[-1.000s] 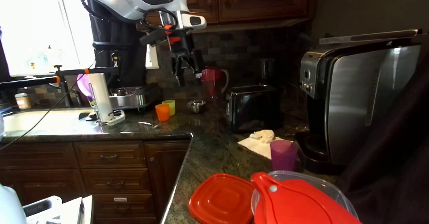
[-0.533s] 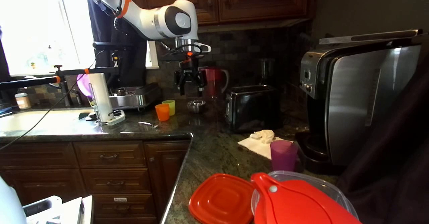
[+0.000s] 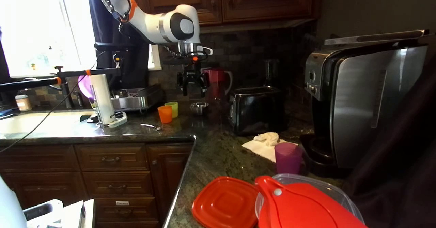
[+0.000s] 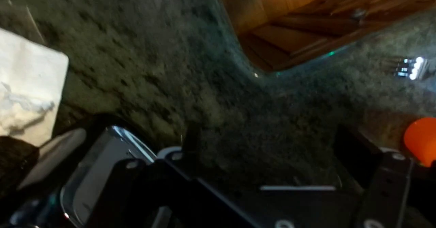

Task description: Move the orange cup

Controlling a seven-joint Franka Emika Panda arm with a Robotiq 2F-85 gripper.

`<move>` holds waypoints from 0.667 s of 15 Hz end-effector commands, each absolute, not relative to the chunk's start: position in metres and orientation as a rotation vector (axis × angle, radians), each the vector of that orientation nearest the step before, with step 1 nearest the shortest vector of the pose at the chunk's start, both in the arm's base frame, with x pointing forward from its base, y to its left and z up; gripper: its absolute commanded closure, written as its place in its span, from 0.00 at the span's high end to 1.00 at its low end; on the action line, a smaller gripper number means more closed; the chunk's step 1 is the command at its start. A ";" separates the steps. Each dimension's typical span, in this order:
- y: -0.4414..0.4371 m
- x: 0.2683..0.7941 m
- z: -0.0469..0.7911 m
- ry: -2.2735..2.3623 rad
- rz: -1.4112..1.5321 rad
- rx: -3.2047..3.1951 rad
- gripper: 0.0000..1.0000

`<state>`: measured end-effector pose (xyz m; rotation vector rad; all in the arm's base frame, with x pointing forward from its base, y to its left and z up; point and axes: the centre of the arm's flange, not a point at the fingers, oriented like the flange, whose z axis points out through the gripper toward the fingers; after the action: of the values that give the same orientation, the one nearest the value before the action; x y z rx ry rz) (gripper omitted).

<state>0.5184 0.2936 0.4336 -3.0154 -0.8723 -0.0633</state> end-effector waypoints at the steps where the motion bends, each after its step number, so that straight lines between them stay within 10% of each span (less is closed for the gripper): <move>1: 0.348 0.532 0.406 -0.970 -0.291 -2.849 1.00; 10: 0.460 0.509 0.359 -1.171 -0.311 -2.372 1.00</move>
<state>0.5019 0.4399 0.3722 -2.5023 -1.1187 -0.3852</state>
